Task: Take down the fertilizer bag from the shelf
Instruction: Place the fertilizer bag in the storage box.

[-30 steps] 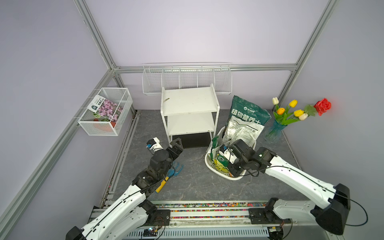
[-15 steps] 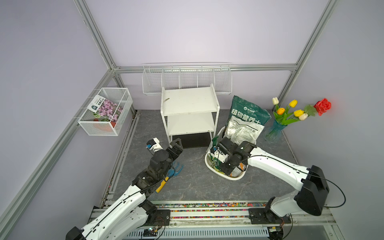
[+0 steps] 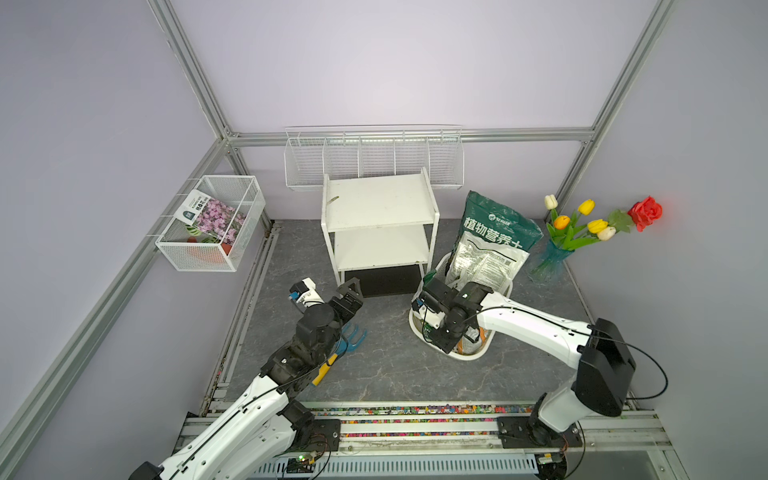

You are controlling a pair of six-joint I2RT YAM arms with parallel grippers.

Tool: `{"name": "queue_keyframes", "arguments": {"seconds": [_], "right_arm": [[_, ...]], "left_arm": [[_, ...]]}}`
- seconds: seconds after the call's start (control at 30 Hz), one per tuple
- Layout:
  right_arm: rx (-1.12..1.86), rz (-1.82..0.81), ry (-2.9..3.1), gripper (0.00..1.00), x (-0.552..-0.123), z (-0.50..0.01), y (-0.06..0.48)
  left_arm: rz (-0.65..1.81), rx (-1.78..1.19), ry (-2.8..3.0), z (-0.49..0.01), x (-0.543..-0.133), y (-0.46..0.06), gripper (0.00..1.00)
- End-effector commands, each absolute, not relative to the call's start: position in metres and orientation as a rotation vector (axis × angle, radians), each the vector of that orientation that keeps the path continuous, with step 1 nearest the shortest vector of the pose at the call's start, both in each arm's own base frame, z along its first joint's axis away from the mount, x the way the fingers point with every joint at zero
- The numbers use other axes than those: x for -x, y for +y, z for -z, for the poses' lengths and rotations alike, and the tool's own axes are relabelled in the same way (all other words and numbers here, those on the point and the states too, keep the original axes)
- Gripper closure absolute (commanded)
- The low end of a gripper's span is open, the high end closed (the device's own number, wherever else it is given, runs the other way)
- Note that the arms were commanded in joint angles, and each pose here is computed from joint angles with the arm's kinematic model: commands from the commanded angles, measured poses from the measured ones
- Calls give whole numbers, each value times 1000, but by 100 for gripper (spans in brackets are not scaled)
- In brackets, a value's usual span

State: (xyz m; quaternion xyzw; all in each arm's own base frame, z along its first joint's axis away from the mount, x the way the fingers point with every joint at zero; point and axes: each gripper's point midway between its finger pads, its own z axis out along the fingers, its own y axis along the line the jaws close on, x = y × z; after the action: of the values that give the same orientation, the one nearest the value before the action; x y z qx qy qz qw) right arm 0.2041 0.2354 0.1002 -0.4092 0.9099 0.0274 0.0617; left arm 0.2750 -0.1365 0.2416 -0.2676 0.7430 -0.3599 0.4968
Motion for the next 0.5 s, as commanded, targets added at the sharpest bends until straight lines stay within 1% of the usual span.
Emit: {"name": "queue_keyframes", "arguments": {"seconds": [0.0,0.13,0.3,0.4,0.47], "right_arm": [[1181,209,2890,100,-196,-67,185],[1140,116,2881,100,-185,-101,181],[1121,97,2867,100,-176,-133,171],[1097,171,2852,100,-182,-139,164],[1122,201,2869,100,-184,-129,165]], "left_arm": [[846,663,1794,-237,-274,-130,1],[853,661,1788,-238,-275,-131,1],[859,659,1786,-239,-274,-131,1],[862,658,1785,-240,-274,-131,1],[865,661,1785,-239,-274,-132,1]]}}
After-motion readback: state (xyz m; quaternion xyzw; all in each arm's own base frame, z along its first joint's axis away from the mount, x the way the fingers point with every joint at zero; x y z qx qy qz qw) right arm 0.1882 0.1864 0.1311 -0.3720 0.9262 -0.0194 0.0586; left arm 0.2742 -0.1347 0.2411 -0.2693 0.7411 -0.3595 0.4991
